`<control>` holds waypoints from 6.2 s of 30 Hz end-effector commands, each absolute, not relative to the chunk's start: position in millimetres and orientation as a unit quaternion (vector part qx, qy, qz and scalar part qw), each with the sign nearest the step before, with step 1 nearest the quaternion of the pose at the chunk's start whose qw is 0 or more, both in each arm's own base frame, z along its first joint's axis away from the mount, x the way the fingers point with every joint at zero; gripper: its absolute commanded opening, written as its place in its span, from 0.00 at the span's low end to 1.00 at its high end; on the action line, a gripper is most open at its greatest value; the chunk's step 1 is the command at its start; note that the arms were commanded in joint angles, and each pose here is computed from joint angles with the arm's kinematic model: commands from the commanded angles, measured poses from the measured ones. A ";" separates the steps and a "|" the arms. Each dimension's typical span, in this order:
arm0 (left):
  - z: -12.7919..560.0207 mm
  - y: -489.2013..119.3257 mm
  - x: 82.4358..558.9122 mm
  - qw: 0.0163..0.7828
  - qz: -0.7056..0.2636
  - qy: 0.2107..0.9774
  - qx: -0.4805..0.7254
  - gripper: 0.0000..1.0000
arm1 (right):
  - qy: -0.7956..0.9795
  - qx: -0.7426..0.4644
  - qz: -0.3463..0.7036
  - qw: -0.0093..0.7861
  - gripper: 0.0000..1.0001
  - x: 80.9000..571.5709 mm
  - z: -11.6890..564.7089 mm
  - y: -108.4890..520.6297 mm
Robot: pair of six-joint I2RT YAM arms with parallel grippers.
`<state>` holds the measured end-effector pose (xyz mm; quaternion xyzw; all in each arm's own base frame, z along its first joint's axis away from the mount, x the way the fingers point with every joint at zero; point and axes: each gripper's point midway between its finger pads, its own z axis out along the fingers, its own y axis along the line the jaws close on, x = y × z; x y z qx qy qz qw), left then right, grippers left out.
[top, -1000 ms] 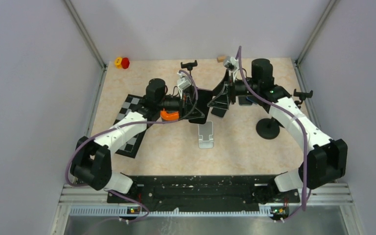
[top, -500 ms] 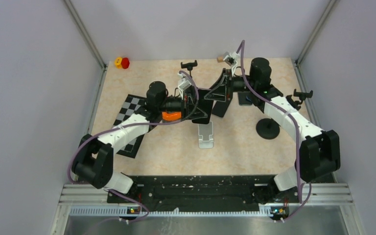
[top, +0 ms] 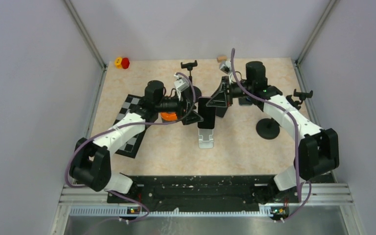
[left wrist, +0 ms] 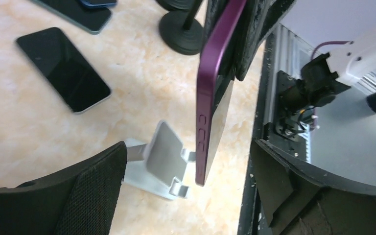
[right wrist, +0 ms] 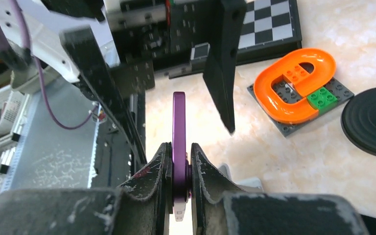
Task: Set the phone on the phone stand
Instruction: Place the phone on the phone stand, then pick up the phone stand with the phone at the center of the board.
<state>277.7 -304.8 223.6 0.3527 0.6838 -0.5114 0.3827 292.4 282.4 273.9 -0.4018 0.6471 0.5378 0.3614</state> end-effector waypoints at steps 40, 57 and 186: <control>238.1 -252.2 270.3 0.465 -0.392 0.684 0.403 0.99 | 0.645 -0.455 0.511 0.340 0.00 284.8 173.6 292.4; 236.0 -251.7 267.0 0.461 -0.394 0.684 0.406 0.99 | 0.660 -0.444 0.496 0.350 0.00 289.1 147.0 279.4; 199.3 -247.8 295.8 0.471 -0.354 0.716 0.375 0.99 | 0.634 -0.396 0.530 0.400 0.00 318.6 206.2 268.7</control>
